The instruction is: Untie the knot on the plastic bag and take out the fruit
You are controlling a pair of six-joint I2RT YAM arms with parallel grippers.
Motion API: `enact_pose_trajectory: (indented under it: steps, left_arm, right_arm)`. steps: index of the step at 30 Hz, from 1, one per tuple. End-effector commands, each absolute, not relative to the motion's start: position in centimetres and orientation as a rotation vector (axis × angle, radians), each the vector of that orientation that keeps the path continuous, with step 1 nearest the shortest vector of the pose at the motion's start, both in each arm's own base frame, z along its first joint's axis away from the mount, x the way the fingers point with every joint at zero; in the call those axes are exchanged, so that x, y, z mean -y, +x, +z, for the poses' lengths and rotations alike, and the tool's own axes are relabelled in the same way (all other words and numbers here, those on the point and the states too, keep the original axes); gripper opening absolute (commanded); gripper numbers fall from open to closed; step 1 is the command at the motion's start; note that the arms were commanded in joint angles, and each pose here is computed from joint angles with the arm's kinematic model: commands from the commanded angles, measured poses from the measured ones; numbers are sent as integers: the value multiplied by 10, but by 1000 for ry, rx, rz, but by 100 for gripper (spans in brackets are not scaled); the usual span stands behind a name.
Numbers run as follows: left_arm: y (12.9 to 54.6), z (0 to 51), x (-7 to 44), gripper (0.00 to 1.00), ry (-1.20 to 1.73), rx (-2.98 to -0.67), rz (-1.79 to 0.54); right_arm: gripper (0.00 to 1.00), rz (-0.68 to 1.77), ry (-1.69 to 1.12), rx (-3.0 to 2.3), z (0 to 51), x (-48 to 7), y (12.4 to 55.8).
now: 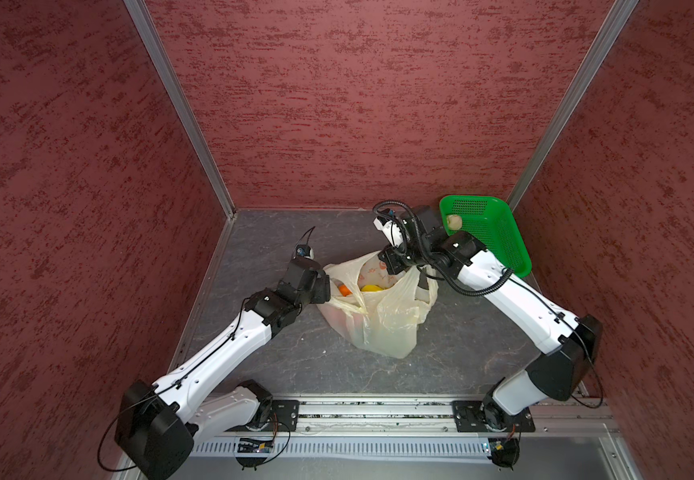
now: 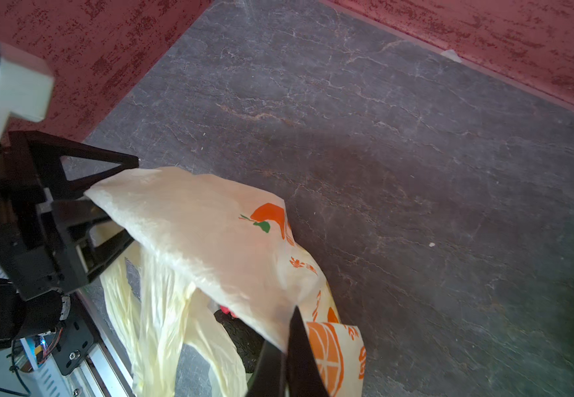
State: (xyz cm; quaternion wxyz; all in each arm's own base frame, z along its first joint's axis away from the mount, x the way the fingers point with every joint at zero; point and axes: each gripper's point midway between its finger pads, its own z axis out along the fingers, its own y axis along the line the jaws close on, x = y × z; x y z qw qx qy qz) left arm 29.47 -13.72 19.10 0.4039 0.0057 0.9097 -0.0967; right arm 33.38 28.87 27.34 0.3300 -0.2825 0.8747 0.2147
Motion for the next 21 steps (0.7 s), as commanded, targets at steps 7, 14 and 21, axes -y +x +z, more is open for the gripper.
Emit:
enact_pose_trajectory:
  steps: [7,14,21]
  left_arm:
    - [262,271,180,100,342,-2031,-582]
    - [291,265,208,100,531,-2075,-552]
    - [326,240,219,100,643,-2100,-441]
  right_arm:
    - [0,608,-770,-2230,288,-303,343]
    - [0,652,-800,-2198,295,-311,339]
    - [0,654,-812,-2184,300,-311,337]
